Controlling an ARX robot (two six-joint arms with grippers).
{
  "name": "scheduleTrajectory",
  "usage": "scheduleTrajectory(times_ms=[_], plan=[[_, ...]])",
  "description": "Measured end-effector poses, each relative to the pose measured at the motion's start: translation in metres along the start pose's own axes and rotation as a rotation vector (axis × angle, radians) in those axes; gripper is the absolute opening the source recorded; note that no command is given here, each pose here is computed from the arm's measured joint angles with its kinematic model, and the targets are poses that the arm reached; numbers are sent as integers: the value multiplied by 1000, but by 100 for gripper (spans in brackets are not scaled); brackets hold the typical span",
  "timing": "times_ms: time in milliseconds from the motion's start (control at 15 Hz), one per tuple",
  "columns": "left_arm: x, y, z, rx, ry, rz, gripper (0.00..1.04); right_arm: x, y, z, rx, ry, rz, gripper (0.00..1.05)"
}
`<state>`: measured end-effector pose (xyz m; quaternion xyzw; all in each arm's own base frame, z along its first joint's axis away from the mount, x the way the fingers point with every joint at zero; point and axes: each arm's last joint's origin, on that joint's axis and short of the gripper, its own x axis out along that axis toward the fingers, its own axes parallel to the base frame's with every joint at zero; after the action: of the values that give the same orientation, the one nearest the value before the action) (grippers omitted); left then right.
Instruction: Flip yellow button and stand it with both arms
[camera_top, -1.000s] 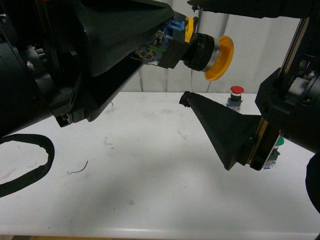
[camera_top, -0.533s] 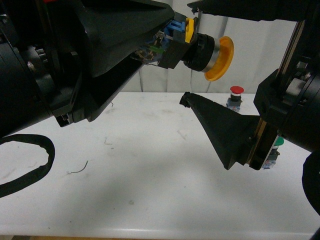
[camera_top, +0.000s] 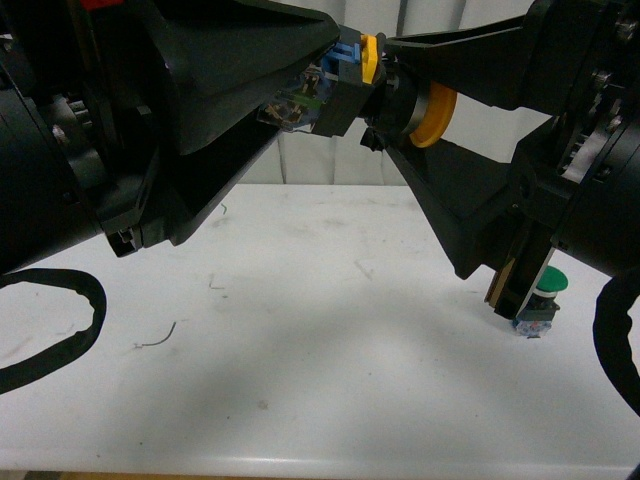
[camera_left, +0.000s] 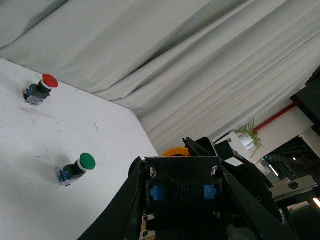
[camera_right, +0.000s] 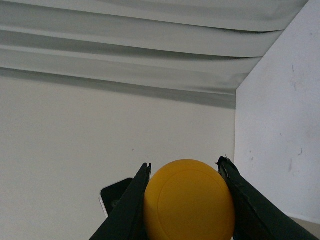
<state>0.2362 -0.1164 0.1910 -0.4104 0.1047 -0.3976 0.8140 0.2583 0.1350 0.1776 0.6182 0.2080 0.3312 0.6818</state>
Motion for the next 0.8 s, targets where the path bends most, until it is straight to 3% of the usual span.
scheduleTrajectory(times_ms=[67, 133, 467, 600, 800], plan=[[0, 0, 0, -1, 1, 0, 35, 0, 0, 1, 0, 0, 0, 36], [0, 0, 0, -6, 2, -1, 42, 0, 0, 1, -1, -1, -1, 36], [-13, -11, 8, 29, -32, -35, 98, -3, -4, 8, -23, -12, -20, 36], [-33, -27, 18, 113, -119, -22, 98, -4, -7, 9, -19, -19, -37, 36], [-70, -45, 18, 238, -188, 151, 98, -4, -8, 11, -20, -29, -37, 36]])
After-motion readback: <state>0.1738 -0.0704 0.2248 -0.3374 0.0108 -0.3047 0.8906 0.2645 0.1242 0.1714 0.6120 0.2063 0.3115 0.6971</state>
